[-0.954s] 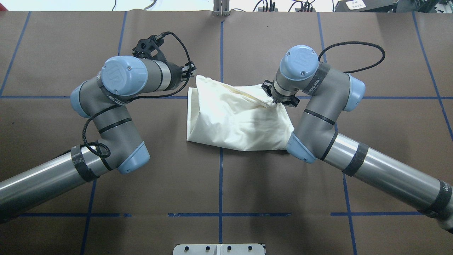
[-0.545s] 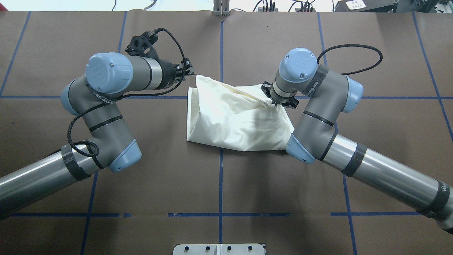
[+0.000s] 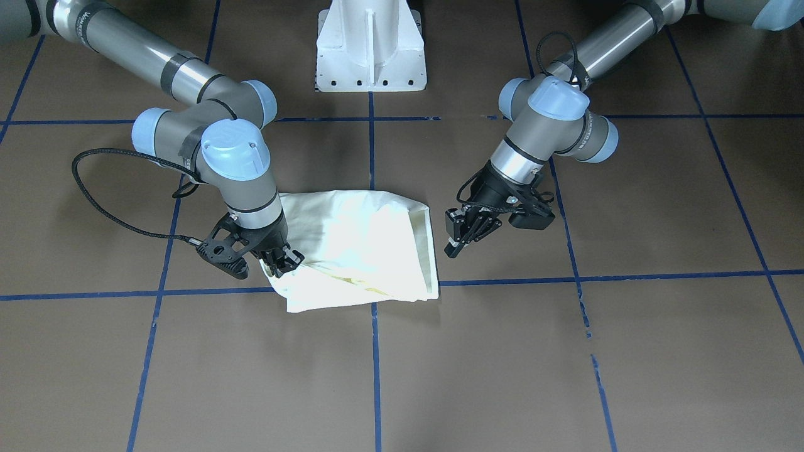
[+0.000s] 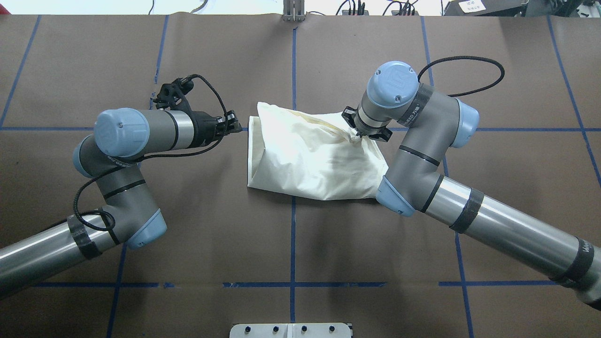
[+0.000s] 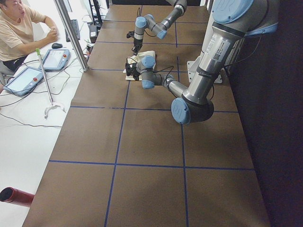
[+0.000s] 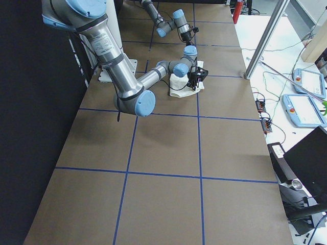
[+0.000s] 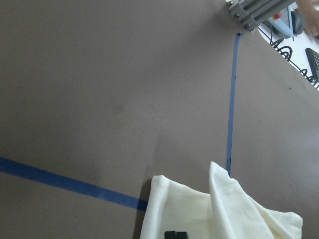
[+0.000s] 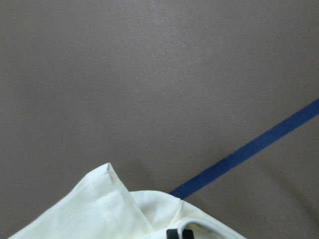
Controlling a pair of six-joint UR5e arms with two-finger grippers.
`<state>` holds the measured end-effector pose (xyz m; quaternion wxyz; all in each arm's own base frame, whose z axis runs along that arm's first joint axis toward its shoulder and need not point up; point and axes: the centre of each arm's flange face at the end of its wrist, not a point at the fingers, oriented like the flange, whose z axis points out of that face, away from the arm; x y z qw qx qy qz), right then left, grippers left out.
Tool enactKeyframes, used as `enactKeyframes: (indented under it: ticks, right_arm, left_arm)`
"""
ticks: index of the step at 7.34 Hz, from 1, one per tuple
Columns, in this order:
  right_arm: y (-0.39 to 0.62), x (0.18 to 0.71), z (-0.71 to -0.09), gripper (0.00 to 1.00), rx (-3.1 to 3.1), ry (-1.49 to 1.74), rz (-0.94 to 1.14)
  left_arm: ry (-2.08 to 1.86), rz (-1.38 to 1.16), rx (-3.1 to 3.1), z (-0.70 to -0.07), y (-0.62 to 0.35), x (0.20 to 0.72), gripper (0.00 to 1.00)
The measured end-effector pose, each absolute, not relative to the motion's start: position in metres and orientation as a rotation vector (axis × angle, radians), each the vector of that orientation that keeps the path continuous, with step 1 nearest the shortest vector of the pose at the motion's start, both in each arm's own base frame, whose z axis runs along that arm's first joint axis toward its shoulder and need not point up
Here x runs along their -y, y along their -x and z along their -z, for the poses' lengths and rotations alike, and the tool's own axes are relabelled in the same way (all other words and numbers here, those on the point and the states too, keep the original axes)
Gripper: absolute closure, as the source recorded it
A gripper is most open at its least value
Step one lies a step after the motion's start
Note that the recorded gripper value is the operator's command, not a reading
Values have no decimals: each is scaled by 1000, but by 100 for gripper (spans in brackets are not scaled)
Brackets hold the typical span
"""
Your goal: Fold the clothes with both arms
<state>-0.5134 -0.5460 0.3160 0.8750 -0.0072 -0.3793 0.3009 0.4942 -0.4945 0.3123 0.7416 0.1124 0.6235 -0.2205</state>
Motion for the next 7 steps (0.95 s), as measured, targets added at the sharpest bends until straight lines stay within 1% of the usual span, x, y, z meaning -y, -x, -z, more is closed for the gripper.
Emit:
enactKeyframes:
  ticks: [4, 5, 7]
  right_arm:
    - [514, 546, -315, 100, 793, 13, -624]
    - [514, 546, -315, 100, 793, 13, -624]
    - [514, 546, -315, 100, 793, 13, -624]
  left_arm:
    - [-146, 402, -1412, -303, -540, 443, 100]
    - [-87, 343, -1428, -300, -542, 427, 100]
    - [96, 137, -1493, -300, -534, 392, 100]
